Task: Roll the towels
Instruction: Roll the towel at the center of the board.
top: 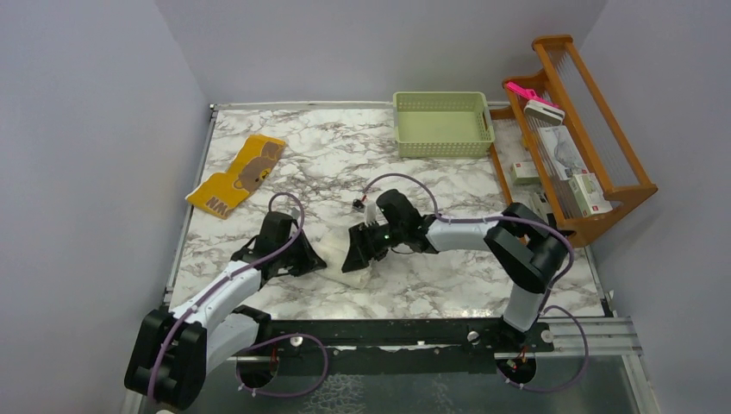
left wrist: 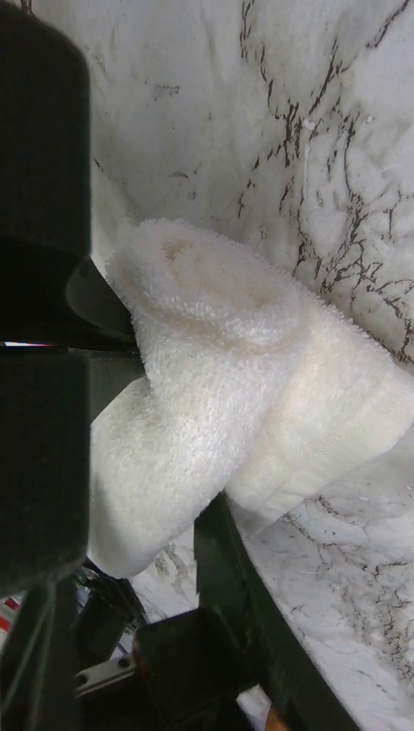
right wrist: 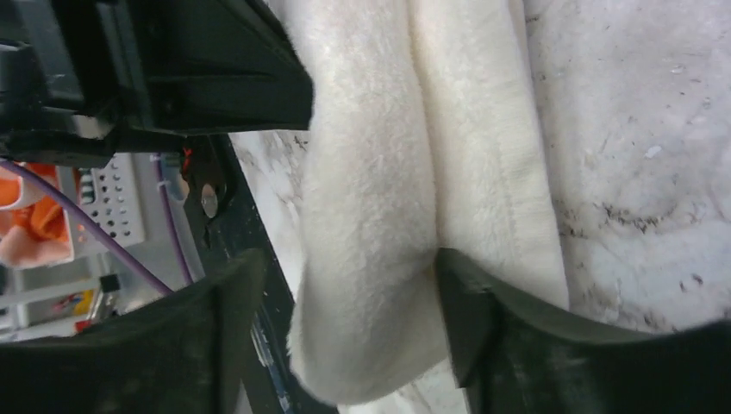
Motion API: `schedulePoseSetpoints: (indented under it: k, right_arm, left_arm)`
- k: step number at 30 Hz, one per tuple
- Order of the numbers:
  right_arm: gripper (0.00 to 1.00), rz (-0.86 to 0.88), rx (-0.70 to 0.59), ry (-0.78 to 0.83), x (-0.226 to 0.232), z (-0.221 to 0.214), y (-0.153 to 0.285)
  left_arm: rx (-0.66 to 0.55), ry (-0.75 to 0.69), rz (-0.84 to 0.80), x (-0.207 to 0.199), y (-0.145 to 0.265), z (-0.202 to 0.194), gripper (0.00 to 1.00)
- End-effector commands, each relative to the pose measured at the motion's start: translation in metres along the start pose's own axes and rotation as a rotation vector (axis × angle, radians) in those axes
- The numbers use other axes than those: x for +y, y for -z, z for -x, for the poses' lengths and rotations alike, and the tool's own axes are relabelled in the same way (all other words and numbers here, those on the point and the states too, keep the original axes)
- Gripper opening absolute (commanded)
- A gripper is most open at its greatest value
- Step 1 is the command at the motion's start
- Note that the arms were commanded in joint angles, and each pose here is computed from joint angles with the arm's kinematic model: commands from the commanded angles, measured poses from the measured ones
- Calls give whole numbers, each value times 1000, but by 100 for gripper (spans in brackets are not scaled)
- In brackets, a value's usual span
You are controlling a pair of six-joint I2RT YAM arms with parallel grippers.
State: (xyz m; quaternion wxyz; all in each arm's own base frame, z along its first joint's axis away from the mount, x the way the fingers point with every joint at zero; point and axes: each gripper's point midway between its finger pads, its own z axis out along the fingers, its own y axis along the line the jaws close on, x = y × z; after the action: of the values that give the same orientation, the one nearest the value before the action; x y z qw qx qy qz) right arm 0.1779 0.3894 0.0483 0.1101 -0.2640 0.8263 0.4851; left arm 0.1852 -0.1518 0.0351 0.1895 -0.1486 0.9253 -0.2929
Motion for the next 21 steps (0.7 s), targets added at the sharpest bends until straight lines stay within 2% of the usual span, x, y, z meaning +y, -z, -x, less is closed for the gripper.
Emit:
schedulePoseSetpoints:
  k: [1, 2, 6, 9, 14, 21]
  right_arm:
    - [81, -243, -104, 249, -8, 33, 32]
    - [86, -281, -138, 289, -7, 41, 41]
    - [89, -422, -248, 529, 8, 63, 69]
    - [90, -473, -244, 719, 29, 53, 63]
    - [90, -533, -187, 841, 33, 30, 42]
    - [90, -650, -232, 1100, 57, 10, 18]
  left_arm:
    - [-61, -15, 77, 12, -6, 15, 0]
    - [-59, -16, 79, 12, -6, 15, 0]
    - [-56, -19, 76, 8, -7, 18, 0]
    - [-51, -23, 78, 7, -7, 20, 0]
    - [-23, -24, 87, 8, -11, 18, 0]
    - [11, -32, 103, 9, -14, 16, 0]
